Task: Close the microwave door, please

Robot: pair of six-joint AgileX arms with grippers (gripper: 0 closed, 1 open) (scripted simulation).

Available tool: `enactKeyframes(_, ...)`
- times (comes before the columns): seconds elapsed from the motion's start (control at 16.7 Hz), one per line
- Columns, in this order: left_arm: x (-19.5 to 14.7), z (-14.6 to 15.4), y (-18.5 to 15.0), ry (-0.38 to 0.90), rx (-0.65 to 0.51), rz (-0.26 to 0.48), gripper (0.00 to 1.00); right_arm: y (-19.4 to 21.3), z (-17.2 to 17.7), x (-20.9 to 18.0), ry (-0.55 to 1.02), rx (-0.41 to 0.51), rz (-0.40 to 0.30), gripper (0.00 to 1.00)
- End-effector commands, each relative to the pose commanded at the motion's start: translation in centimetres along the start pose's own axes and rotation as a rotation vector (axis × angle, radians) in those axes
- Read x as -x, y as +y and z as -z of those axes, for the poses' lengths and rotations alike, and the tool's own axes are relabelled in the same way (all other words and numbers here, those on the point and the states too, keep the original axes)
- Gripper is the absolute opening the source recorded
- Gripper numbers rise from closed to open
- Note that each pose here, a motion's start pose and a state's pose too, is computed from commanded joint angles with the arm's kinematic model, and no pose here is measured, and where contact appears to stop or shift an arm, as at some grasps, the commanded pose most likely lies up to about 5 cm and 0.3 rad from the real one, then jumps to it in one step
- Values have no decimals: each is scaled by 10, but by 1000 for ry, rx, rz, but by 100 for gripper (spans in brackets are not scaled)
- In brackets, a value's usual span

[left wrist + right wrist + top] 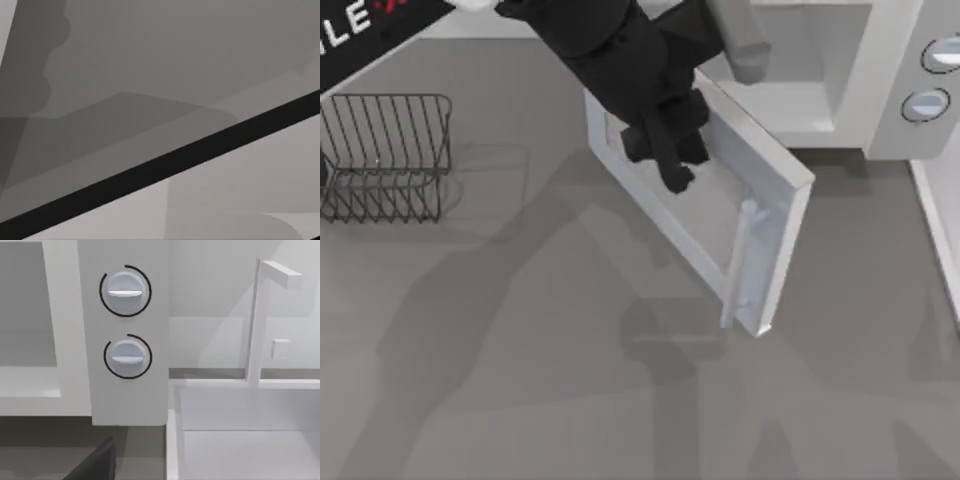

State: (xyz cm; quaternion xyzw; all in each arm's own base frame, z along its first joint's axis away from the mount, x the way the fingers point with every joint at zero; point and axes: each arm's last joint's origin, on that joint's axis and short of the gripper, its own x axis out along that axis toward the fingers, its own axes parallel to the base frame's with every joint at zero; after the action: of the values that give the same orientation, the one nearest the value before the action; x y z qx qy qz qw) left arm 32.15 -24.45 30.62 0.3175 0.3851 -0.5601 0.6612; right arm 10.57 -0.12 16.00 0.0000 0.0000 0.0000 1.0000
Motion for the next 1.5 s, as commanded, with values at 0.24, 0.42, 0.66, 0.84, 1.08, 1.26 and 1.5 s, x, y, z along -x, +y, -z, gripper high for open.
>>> enactKeyframes(0.24, -2, -7, -1, -6, -3, -7, 0, 0, 0, 0, 0, 0, 0, 100)
enactKeyframes(0.42, -2, -6, -1, -4, 1, -6, 0, 0, 0, 0, 0, 0, 0, 100)
enactKeyframes(0.66, -17, -8, -5, 36, 21, 34, 0, 0, 0, 0, 0, 0, 0, 100)
enactKeyframes(0.84, -20, -16, -7, 34, 20, 34, 0, 0, 0, 0, 0, 0, 0, 100)
enactKeyframes(1.08, -11, -23, -4, -7, 1, -9, 0, 0, 0, 0, 0, 0, 0, 100)
enactKeyframes(1.26, -11, -22, -5, -3, 3, -4, 0, 0, 0, 0, 0, 0, 0, 100)
enactKeyframes(1.5, -31, -24, -11, 47, 20, 57, 0, 0, 0, 0, 0, 0, 0, 100)
